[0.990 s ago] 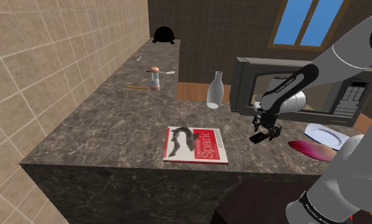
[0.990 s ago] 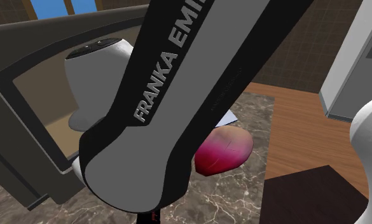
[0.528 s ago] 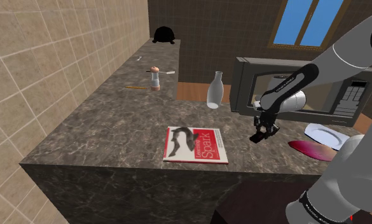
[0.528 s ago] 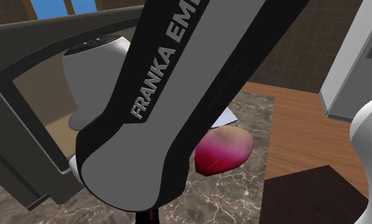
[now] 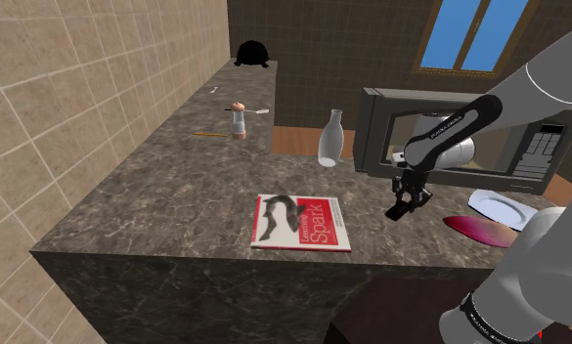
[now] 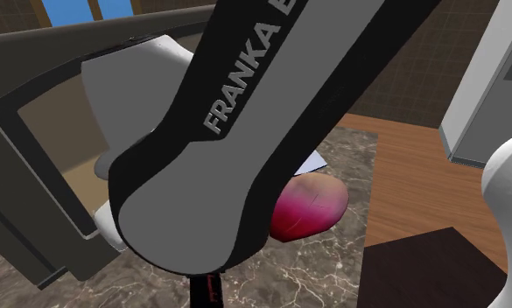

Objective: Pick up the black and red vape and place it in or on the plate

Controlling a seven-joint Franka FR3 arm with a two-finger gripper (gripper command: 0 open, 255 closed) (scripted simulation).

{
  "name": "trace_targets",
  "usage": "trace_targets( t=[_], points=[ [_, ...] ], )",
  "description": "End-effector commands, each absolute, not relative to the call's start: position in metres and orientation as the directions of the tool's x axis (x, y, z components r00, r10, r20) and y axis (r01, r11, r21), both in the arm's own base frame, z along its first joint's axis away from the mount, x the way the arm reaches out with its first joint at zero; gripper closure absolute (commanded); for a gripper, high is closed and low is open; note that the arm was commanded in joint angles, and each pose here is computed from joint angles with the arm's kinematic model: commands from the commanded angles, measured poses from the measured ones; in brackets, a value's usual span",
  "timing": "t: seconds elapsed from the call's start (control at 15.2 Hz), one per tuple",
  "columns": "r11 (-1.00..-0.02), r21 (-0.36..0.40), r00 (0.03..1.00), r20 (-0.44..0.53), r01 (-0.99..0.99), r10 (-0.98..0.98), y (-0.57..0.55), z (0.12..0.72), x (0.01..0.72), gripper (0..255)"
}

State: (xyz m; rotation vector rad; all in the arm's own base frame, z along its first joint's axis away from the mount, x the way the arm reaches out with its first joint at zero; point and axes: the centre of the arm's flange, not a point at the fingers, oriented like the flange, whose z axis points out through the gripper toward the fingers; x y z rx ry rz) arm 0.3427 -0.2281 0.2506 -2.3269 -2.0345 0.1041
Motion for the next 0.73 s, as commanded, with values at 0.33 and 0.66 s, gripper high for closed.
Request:
trace_targets(
  t=[0.33,0.66],
  points=[
    [-0.134,-0.083,0.133,-0.019,0.988,0.991,-0.229,0.288,0.343,255],
    [-0.134,-0.083,0.133,-0.019,0.988,0.991,-0.229,0.314,0.343,255]
  ],
)
